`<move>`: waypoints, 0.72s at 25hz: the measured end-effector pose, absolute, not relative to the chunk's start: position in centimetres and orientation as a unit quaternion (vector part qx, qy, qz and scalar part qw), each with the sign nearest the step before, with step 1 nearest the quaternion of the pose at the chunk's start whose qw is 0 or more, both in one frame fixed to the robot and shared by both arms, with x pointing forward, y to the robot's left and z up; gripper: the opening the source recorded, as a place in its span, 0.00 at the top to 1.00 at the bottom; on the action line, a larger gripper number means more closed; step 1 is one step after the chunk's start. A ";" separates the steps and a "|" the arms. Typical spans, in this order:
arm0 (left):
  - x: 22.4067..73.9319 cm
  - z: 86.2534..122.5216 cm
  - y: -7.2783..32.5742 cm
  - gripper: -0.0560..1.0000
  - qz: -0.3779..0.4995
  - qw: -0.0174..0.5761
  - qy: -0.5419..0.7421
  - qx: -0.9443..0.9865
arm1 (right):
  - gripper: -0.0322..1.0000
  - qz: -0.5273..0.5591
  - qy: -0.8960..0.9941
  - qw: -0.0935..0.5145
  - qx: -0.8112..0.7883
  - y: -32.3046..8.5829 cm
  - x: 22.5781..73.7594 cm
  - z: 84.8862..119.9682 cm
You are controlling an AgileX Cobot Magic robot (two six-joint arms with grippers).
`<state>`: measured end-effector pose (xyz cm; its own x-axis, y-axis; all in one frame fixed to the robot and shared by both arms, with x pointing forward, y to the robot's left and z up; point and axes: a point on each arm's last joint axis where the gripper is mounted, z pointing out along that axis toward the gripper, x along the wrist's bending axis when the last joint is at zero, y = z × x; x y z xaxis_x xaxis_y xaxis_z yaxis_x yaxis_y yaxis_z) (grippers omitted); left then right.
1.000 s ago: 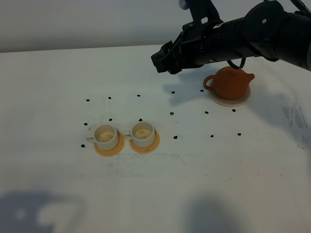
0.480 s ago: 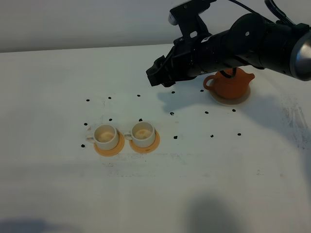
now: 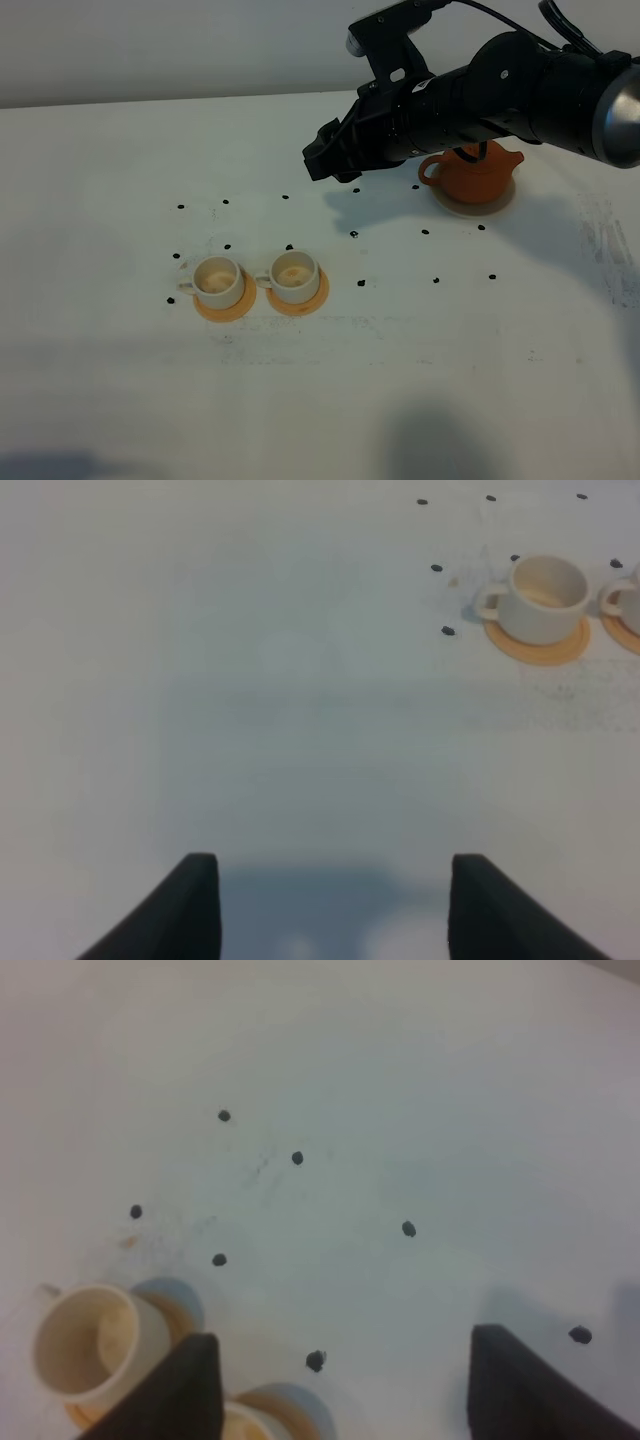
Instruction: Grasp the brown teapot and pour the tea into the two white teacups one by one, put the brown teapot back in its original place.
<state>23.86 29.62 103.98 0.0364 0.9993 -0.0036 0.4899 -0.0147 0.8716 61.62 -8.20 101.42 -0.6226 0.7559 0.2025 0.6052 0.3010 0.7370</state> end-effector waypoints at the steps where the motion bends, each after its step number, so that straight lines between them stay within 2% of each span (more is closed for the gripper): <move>1: 23.9 104.0 29.6 0.47 0.349 0.365 0.600 0.621 | 0.45 0.411 0.801 0.093 0.425 -8.2 61.6 101.4; 18: 23.9 104.0 29.6 0.47 0.360 0.354 0.617 0.603 | 0.45 0.407 0.802 0.129 0.417 -8.5 62.2 101.2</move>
